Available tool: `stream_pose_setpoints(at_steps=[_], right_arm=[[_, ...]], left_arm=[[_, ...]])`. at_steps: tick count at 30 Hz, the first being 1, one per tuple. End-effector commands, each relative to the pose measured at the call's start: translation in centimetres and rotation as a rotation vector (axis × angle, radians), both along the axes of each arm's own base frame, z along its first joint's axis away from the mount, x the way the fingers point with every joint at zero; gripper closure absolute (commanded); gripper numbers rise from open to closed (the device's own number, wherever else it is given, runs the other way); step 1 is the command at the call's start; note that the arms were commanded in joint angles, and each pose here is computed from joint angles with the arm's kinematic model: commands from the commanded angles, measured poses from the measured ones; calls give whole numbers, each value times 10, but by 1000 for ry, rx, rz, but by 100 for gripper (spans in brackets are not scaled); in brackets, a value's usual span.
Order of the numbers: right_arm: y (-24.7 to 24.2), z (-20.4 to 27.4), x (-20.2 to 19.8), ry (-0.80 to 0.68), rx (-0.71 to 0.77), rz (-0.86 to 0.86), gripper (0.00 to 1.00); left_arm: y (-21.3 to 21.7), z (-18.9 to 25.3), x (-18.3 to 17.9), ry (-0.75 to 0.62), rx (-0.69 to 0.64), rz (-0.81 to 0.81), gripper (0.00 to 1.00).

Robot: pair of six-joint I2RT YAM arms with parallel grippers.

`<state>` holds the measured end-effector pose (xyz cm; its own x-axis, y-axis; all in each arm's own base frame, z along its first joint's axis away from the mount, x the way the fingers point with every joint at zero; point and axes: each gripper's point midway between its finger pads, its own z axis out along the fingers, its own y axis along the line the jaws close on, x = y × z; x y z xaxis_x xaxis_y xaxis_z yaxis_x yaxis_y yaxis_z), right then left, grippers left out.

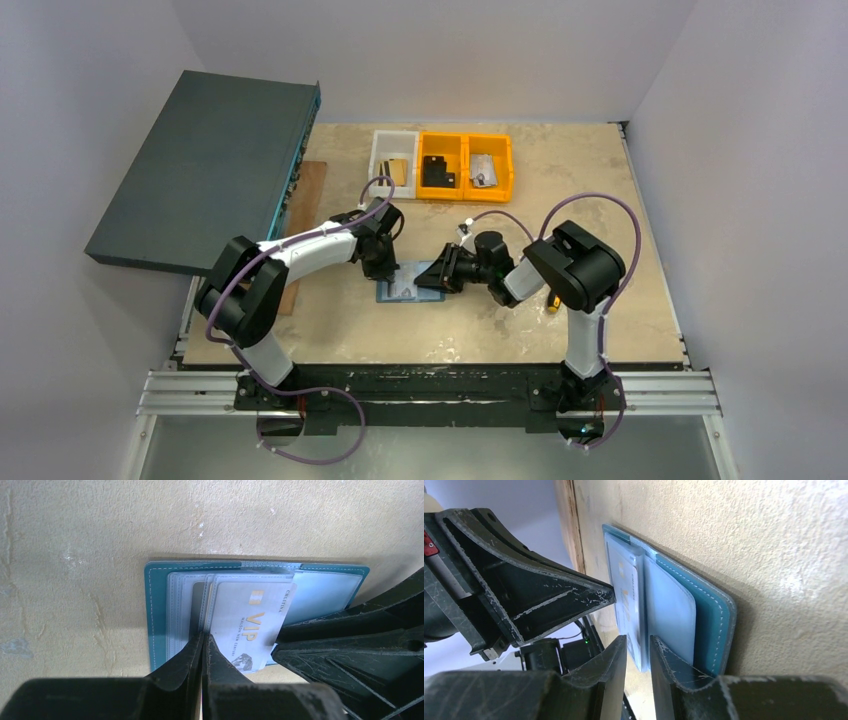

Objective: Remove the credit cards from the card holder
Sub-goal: Remove the credit card from the card holder.

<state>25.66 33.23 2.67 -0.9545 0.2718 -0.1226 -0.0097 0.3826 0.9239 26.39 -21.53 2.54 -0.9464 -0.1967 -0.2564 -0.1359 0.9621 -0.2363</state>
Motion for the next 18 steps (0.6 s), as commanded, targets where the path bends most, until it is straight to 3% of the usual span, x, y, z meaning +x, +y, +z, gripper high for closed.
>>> stream_pose_setpoints(at_steps=[1,7,15,18], right_arm=[[1,1,2,-3,12,-2,77],[4,0,5,-4,17,-4,86],[7,3,11,-16,19,-6,88],[7,3,11,-16,16,-2,96]], left_arm=[[16,-33,-25,105,80,1,100],[14,-34,-26,107,71,-6,100],[14,-34,-26,112,70,-9,100],[14,-34,-26,114,71,-9,100]])
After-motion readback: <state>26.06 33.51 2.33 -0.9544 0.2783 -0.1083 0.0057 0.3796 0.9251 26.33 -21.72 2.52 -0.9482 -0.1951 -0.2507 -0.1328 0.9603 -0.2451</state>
